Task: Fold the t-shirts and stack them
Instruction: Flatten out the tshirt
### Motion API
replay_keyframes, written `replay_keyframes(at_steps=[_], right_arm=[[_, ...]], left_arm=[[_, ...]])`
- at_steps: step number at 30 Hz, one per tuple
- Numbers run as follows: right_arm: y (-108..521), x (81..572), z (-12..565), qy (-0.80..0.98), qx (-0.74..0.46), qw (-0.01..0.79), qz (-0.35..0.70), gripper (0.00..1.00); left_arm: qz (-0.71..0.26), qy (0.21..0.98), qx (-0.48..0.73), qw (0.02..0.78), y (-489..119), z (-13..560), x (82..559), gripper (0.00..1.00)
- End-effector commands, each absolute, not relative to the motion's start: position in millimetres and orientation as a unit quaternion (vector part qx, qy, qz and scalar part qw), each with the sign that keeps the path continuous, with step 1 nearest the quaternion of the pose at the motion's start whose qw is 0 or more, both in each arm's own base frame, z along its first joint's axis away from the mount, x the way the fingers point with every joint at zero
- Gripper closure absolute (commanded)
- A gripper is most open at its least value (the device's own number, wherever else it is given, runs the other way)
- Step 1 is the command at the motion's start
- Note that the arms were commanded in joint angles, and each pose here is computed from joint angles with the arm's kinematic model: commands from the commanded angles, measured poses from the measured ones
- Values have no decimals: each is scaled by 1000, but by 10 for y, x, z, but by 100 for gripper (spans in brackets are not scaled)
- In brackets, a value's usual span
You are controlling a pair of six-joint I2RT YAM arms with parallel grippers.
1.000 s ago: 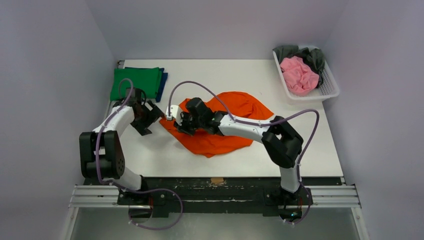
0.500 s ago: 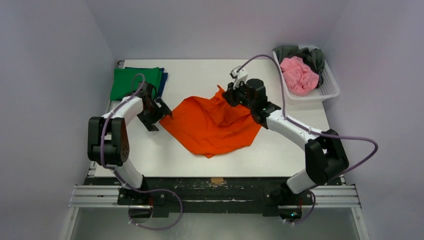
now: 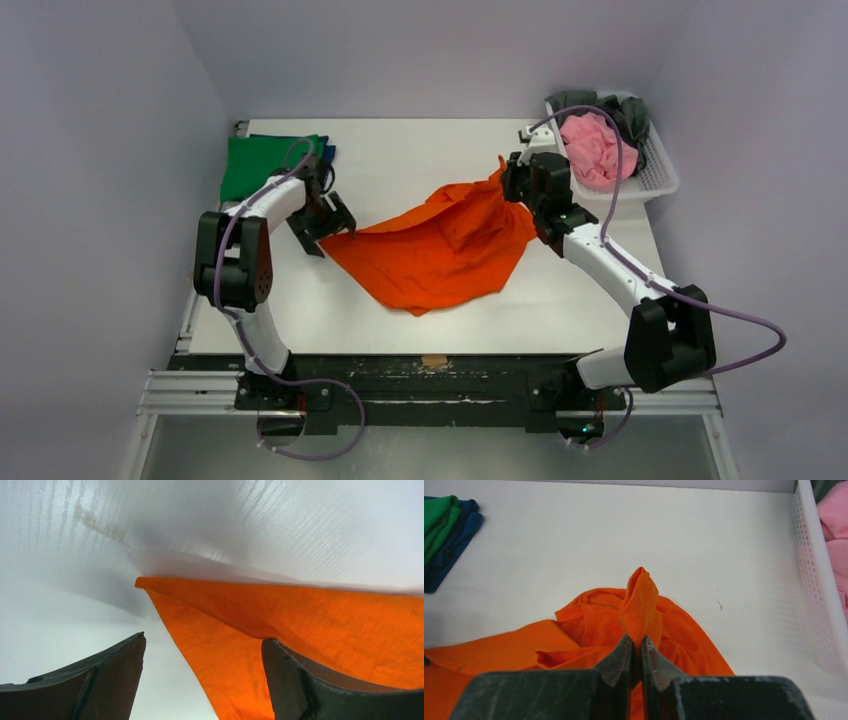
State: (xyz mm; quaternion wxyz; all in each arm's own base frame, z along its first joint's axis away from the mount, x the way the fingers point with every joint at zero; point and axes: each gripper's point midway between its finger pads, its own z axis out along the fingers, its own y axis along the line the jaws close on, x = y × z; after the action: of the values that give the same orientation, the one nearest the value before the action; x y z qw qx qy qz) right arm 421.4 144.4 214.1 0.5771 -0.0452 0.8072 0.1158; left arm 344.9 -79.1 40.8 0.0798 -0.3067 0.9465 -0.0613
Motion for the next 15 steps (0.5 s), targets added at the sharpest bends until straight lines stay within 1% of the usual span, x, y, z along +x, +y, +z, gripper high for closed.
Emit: replay_keyframes(at_steps=[1, 10, 15], right_arm=[[1191, 4269, 2320, 804, -10, 589, 81, 100], [702, 4263, 2272, 816, 31, 577, 17, 100], [518, 4216, 2256, 820, 45, 571, 1, 100]], left_arm=[[-50, 953, -287, 87, -832, 502, 3509, 18], [-63, 960, -259, 80, -983, 452, 3482, 21], [-97, 959, -251, 88, -1107, 547, 3444, 21]])
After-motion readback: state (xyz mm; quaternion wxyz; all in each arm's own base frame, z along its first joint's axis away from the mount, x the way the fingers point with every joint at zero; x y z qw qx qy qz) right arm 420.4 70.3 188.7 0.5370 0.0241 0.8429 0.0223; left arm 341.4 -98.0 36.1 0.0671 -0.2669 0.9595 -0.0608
